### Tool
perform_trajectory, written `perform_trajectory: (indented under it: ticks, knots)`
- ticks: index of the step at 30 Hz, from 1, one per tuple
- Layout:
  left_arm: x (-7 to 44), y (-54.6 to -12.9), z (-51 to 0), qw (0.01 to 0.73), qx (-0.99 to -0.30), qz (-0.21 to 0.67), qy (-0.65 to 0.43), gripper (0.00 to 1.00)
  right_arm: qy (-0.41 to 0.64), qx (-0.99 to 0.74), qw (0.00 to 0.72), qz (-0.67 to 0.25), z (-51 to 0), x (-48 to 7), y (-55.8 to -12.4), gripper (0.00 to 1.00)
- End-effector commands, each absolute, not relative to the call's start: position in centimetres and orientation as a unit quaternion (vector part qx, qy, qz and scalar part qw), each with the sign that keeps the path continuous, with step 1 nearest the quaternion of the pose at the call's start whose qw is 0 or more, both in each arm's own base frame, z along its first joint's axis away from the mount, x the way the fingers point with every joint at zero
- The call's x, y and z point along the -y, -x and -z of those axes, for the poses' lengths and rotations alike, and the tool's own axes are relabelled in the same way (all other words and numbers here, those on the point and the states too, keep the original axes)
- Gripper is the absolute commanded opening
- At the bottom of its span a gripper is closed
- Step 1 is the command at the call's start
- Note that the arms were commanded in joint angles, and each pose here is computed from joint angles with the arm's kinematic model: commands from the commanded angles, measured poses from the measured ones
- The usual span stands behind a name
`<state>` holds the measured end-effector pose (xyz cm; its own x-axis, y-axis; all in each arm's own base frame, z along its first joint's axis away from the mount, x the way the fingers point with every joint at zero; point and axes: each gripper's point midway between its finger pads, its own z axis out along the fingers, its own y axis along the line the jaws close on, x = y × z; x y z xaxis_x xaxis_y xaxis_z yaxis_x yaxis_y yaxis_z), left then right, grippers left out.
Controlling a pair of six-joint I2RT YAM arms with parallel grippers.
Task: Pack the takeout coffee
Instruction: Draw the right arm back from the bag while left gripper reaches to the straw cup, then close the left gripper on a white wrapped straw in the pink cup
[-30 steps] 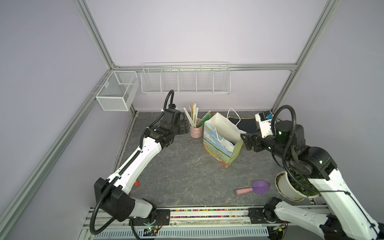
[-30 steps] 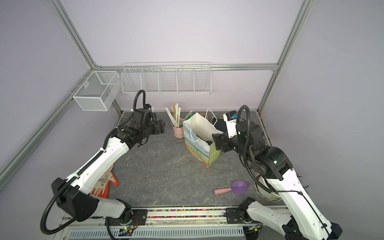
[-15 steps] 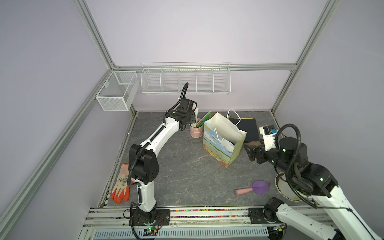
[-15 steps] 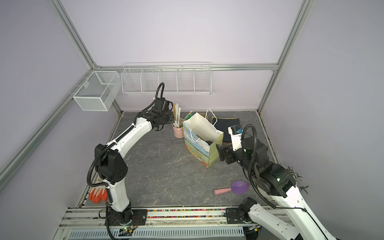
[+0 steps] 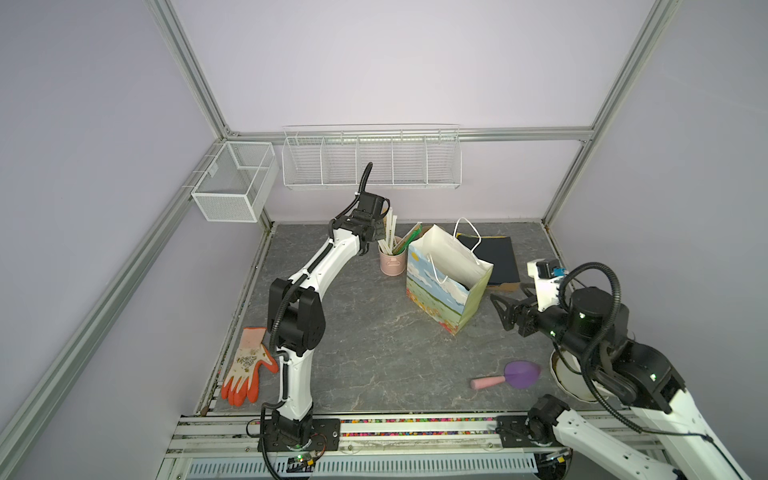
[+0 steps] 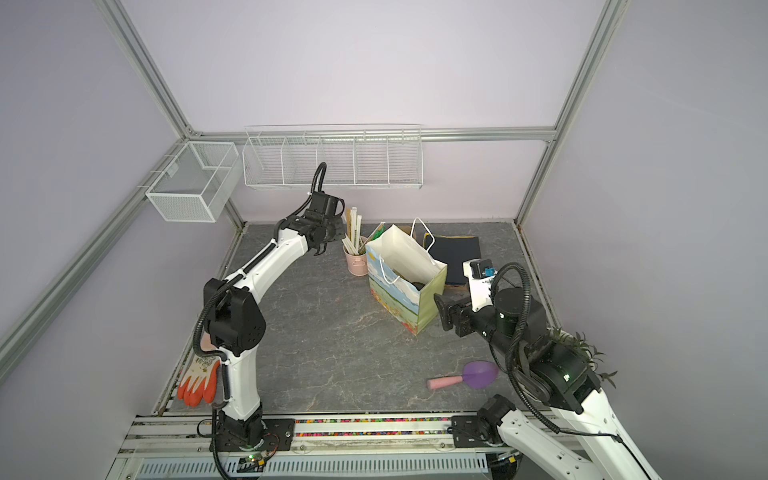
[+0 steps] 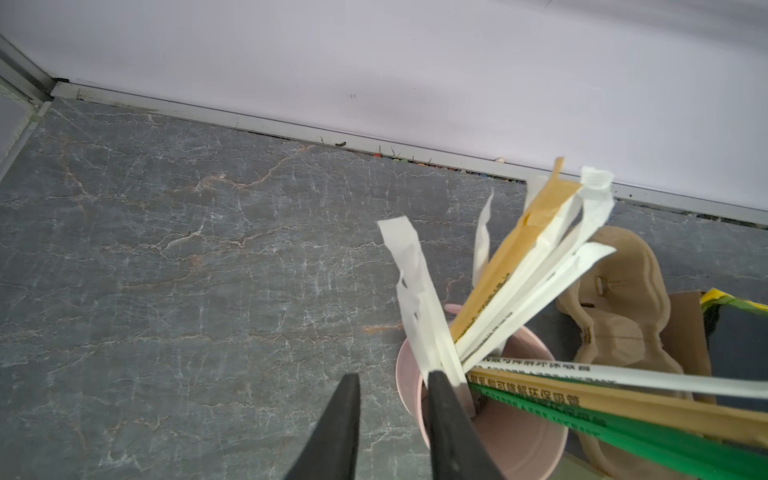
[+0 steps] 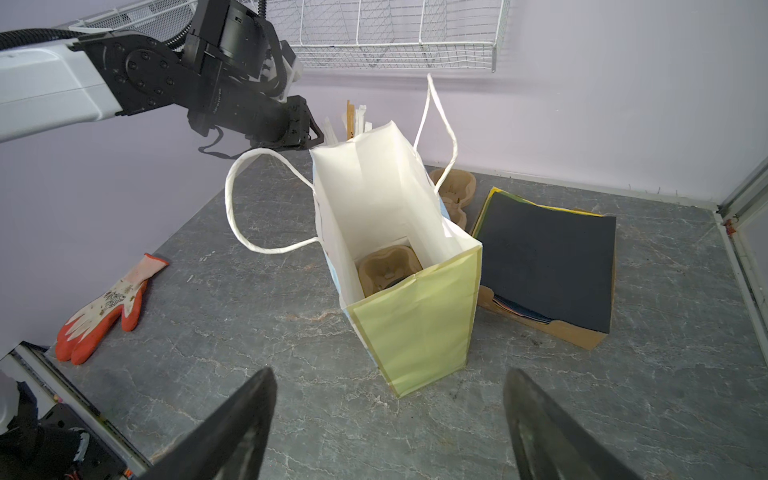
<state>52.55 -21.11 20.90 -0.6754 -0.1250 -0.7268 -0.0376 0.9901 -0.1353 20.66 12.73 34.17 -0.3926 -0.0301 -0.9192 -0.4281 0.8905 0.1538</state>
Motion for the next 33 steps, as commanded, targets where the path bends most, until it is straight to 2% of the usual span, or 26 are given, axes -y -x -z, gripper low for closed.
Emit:
perform_trajectory:
  ticks: [1,11,14,28,33]
  knots:
    - [21.5,-53.6,-21.4,0.413,-0.907,0.066,0.054,0.27,0.139,-0.802,0.543,-0.207,-34.8,-13.0,-20.4,0.88]
    - [21.6,-55.0,-20.3,0.412,-0.907,0.066,0.062,0.23,0.144,-0.798,0.543,-0.218,-35.0,-13.3,-20.1,0.88]
    - [21.9,-55.3,-20.4,0.415,-0.905,0.071,0.063,0.16,0.145,-0.797,0.544,-0.218,-35.0,-13.2,-20.1,0.88]
    - [22.2,-55.3,-21.8,0.424,-0.899,0.086,0.063,0.01,0.145,-0.796,0.544,-0.223,-35.1,-13.3,-20.0,0.88]
    - [22.0,-54.8,-22.7,0.431,-0.895,0.093,0.061,0.0,0.145,-0.794,0.546,-0.224,-35.3,-13.4,-19.9,0.88]
